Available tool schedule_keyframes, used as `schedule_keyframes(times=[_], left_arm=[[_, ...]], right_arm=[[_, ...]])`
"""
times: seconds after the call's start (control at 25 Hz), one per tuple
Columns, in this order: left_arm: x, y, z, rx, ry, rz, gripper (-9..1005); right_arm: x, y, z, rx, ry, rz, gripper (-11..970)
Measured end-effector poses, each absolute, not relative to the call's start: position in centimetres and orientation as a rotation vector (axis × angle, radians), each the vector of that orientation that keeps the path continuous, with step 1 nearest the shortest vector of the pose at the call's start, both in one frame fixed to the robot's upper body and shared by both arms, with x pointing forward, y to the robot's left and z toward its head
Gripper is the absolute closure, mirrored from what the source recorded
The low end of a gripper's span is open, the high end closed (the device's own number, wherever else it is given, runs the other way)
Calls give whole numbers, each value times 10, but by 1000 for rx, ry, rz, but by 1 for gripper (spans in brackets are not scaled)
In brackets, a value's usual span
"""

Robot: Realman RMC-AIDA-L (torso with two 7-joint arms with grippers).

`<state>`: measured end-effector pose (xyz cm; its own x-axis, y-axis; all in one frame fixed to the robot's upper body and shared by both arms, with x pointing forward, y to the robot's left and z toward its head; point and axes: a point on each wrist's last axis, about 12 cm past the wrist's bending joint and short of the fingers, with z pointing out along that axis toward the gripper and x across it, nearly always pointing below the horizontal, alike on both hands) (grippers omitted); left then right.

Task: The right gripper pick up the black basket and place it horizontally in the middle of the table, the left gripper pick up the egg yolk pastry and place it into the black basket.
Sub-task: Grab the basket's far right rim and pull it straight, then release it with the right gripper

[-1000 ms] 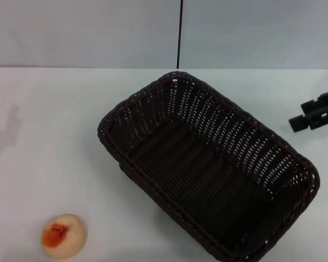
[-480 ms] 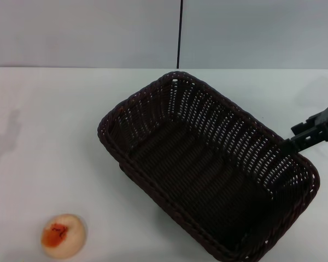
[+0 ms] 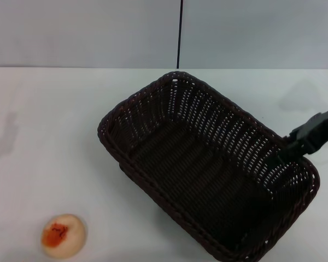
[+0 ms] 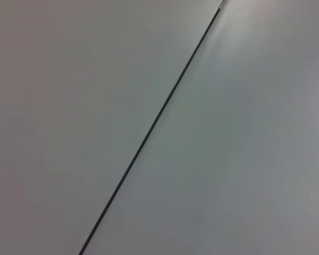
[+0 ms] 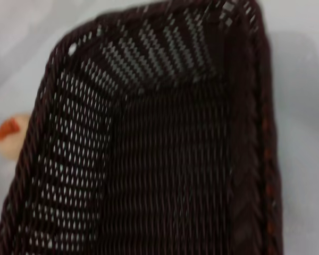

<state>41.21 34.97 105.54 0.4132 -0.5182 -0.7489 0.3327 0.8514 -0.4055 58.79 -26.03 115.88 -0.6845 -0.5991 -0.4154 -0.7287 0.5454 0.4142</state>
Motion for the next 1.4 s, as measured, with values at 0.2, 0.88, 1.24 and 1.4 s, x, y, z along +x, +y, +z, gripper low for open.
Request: schedule_keyframes(times=[0.2, 0.88, 1.24, 1.4], left_arm=[[411, 350, 1055, -205, 1014, -537, 359], [407, 352, 1055, -218, 1009, -535, 361], [407, 352, 1055, -219, 1003, -536, 362], [408, 351, 1056, -216, 1000, -540, 363]], right_arm=[[585, -253, 1153, -1205, 2565, 813, 149], [585, -258, 1158, -1166, 2486, 838, 745], [580, -271, 1180, -1113, 2203, 1002, 754], [578, -271, 1185, -1146, 2121, 1039, 762]])
